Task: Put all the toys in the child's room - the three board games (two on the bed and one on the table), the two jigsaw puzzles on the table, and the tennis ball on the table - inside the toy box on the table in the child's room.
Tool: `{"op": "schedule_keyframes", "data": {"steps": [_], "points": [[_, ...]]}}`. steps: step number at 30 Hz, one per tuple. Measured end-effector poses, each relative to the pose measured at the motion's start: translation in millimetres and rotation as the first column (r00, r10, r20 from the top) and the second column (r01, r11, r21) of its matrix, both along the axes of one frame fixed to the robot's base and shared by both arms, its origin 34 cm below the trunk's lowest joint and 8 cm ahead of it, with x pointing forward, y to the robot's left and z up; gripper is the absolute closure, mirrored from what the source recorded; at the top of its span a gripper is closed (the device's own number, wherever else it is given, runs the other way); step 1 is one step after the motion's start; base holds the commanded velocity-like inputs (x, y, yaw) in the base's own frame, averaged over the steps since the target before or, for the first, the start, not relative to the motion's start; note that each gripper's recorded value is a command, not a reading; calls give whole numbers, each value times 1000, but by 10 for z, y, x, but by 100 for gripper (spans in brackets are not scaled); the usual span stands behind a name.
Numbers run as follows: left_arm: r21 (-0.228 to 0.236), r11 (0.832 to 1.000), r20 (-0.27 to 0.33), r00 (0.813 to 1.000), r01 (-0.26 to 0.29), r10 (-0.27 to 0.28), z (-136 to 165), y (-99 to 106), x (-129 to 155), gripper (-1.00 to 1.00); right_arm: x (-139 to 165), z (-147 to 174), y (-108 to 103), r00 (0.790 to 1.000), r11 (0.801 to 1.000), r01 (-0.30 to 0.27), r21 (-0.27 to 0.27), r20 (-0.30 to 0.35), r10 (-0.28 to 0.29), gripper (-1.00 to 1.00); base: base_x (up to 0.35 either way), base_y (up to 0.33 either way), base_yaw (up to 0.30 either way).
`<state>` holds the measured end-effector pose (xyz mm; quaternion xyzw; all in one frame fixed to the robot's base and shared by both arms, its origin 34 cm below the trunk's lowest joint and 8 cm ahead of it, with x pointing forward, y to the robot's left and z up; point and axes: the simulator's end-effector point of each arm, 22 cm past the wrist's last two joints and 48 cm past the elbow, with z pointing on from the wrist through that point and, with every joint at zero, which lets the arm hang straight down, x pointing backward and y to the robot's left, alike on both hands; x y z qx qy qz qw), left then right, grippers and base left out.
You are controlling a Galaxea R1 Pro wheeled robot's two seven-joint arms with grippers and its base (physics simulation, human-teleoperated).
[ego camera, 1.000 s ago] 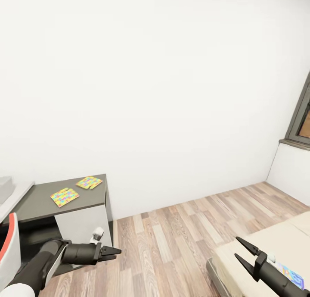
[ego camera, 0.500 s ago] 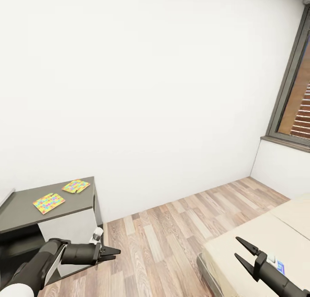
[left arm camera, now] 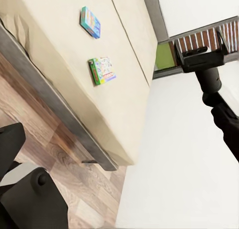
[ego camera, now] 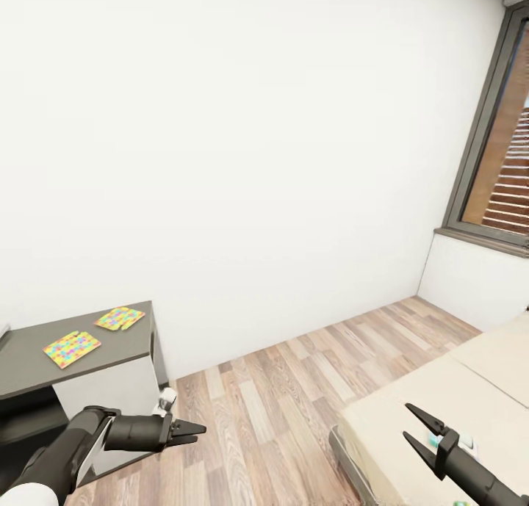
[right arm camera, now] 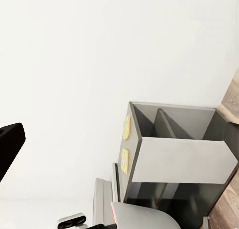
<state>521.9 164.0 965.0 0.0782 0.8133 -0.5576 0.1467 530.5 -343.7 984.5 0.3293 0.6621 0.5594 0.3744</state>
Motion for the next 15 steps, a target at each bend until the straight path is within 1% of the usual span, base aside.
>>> {"op": "schedule_keyframes", "data": {"steps": [15], "points": [[0, 1000, -19, 1000, 1, -1, -82, -1, -10, -100, -31, -155, -9, 999, 1000, 7, 16, -37, -6, -100, 0, 0, -156]]}}
